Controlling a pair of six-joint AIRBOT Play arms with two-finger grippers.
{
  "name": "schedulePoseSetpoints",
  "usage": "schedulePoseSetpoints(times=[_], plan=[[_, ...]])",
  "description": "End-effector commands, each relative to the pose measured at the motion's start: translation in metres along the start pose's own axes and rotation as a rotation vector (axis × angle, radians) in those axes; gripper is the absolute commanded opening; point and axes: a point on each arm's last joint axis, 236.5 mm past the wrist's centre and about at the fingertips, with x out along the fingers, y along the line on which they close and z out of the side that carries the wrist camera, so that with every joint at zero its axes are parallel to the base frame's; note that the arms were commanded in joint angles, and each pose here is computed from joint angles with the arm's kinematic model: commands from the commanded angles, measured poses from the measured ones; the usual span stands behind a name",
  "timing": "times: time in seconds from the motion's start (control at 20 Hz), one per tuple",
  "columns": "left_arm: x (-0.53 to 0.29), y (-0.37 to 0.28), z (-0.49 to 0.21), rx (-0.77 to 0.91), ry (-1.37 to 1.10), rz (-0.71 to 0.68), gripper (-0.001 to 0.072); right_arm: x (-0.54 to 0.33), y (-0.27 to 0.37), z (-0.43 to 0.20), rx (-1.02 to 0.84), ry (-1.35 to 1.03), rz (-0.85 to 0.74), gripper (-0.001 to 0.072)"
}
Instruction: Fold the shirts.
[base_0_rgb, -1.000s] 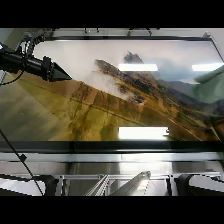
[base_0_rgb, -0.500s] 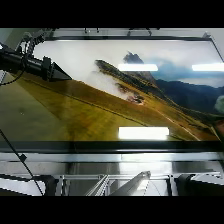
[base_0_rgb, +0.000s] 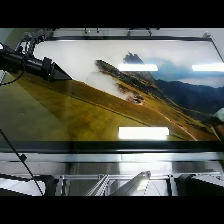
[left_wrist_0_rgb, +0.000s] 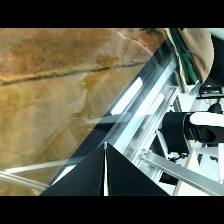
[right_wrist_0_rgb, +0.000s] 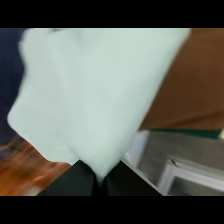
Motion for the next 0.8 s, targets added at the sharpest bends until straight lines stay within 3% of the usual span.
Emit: schedulePoseSetpoints(times=[0.0,0.1,0.25,0.3,0.35,0.4,0.45,0.55,0.6,0.65,0.7,0.75], plan=[[0.001,0.0,0.0,0.001,0.001,-0.001,0.0002,0.036,-0.079,-0.031,0.115,0.149,-0.278,0.0011],[0.001,0.0,0.0,0.001,0.001,-0.001,0.0002,0.054,-0.106,-0.047,0.191,0.231,-0.369,0.0012],[0.001,-0.001,0.0,0.002,0.004,-0.003,0.0002,0.067,-0.119,-0.056,0.226,0.294,-0.375,0.0025],[0.002,0.0,0.001,0.002,0.001,-0.001,0.0002,0.067,-0.119,-0.056,0.227,0.294,-0.378,0.02],[0.002,0.0,0.001,0.001,-0.001,-0.001,0.0002,0.066,-0.121,-0.055,0.227,0.293,-0.387,0.0496],[0.002,0.0,0.001,0.002,0.001,-0.001,0.0002,0.066,-0.121,-0.055,0.227,0.293,-0.386,0.0637],[0.003,0.0,0.001,0.003,0.002,-0.002,0.0001,0.066,-0.121,-0.055,0.227,0.293,-0.385,0.0644],[0.004,-0.002,0.001,0.005,0.005,-0.004,0.0002,0.07,-0.108,-0.056,0.256,0.292,-0.335,0.0637],[0.005,-0.002,0.001,0.006,0.003,-0.005,0.0001,0.076,-0.085,-0.055,0.257,0.3,-0.238,0.0546],[0.006,-0.002,0.003,0.009,-0.004,-0.003,0.0001,0.08,-0.053,-0.053,0.244,0.308,-0.111,0.0132],[0.005,-0.002,0.007,0.01,-0.021,0.003,0.0001,0.083,-0.011,-0.05,0.212,0.313,0.046,0.0012],[0.004,-0.003,0.01,0.017,-0.031,0.005,0.0001,0.083,0.032,-0.049,0.164,0.317,0.185,0.0012]])
